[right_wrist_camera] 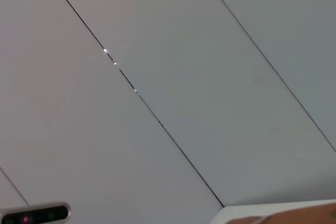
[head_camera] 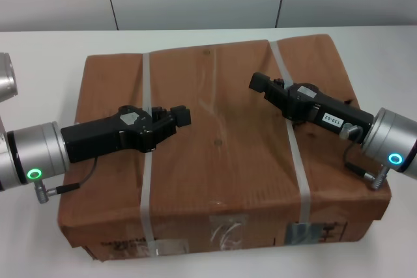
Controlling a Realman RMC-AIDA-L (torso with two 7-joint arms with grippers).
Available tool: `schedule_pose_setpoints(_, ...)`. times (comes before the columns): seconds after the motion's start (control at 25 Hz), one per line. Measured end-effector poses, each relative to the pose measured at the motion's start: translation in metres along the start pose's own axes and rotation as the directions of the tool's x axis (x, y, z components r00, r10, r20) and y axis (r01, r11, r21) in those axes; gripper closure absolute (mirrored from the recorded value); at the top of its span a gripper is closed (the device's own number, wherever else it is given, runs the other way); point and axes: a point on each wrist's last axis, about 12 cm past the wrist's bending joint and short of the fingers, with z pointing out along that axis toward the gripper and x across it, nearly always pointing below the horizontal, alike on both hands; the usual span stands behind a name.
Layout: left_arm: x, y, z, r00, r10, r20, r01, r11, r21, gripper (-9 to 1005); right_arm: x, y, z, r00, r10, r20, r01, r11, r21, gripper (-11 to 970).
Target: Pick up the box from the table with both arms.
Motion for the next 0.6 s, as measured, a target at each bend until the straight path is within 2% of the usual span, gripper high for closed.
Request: schedule_pose_setpoints(0.6, -0.0016, -0.0011, -0.0017, 1.0, 0.01, 0.004, -0.01, 1.0, 0.009, 895, 0.0005, 0.0015, -0.0013, 1.0, 0.002, 0.005, -0.002, 1.0, -0.011, 918)
